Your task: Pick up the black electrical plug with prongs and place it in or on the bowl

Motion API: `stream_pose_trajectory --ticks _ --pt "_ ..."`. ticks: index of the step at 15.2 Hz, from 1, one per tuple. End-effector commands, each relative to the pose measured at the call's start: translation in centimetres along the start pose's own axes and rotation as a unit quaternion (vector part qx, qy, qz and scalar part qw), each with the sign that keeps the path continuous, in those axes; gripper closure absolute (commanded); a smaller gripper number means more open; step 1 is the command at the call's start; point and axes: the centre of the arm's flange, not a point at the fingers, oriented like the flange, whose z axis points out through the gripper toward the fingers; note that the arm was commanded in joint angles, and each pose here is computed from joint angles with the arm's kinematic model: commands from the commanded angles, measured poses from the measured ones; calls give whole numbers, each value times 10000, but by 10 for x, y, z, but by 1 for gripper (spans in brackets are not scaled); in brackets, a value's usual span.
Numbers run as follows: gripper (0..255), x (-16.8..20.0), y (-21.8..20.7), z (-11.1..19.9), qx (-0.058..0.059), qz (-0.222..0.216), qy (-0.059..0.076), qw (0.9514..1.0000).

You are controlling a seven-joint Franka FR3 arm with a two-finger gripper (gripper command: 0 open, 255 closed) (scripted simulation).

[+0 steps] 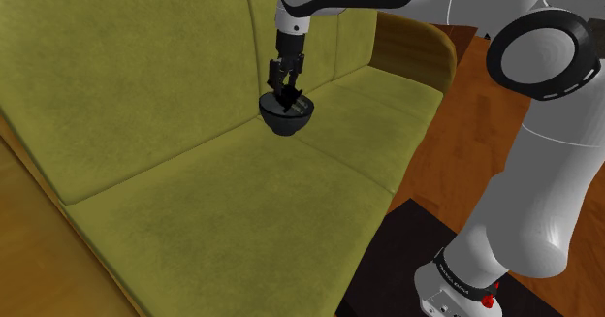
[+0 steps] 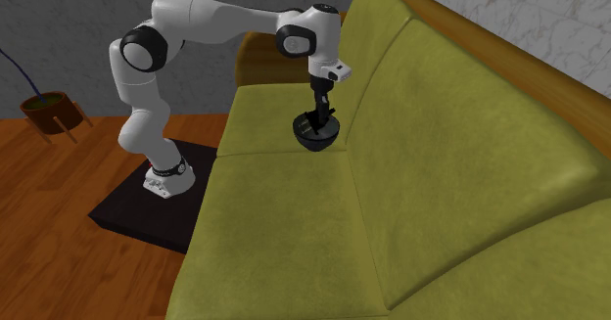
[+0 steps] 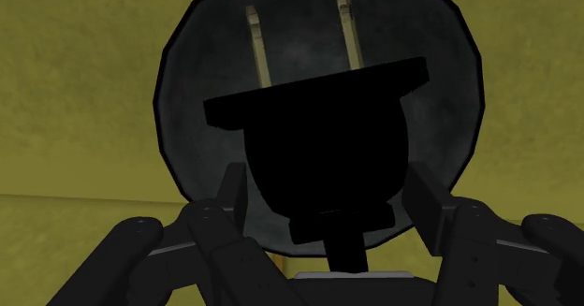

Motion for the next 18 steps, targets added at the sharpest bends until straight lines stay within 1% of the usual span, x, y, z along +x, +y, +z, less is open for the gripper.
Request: stream_pose_trajectory --ticks 1,2,3,8,12,18 --pt "255 0 0 0 0 0 2 10000" --pt "255 0 0 0 0 0 2 10000" --pt "0 0 0 0 0 0 2 10000" --pt "0 0 0 0 0 0 2 10000" --pt "0 0 0 -50 0 0 2 10000" --pt "0 0 0 -50 0 0 2 10000"
